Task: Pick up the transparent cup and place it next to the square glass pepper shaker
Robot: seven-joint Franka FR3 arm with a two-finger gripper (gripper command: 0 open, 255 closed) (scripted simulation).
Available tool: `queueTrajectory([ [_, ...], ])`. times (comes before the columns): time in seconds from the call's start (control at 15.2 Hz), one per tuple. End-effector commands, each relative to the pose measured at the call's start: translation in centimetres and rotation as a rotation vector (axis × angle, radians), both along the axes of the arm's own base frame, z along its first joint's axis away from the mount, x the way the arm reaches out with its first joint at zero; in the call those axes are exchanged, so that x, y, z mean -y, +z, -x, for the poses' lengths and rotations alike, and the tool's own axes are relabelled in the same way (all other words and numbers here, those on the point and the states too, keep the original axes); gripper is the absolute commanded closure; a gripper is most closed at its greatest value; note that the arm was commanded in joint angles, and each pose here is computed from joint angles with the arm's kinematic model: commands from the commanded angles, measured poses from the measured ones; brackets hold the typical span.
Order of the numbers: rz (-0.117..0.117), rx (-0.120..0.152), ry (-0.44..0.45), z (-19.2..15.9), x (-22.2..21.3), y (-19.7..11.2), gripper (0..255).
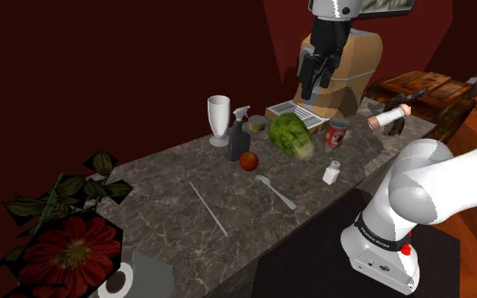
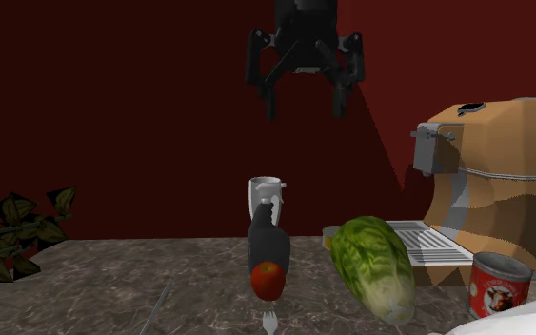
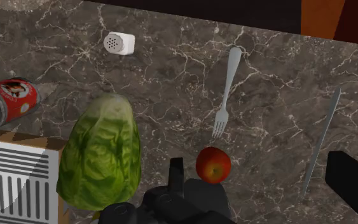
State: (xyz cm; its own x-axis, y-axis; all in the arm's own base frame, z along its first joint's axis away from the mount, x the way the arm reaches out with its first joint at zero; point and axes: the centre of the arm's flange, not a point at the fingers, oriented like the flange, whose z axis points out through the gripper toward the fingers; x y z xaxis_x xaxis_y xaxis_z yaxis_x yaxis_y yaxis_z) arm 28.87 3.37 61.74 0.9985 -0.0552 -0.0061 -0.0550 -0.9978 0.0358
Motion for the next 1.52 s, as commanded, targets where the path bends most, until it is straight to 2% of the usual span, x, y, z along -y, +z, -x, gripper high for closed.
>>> queueTrajectory([
  [0.0, 0.000, 0.000, 0.000, 0.0, 0.0, 0.0, 0],
  [1.45, -0.018, -0.022, 0.040, -27.2, 2.0, -10.9, 0],
])
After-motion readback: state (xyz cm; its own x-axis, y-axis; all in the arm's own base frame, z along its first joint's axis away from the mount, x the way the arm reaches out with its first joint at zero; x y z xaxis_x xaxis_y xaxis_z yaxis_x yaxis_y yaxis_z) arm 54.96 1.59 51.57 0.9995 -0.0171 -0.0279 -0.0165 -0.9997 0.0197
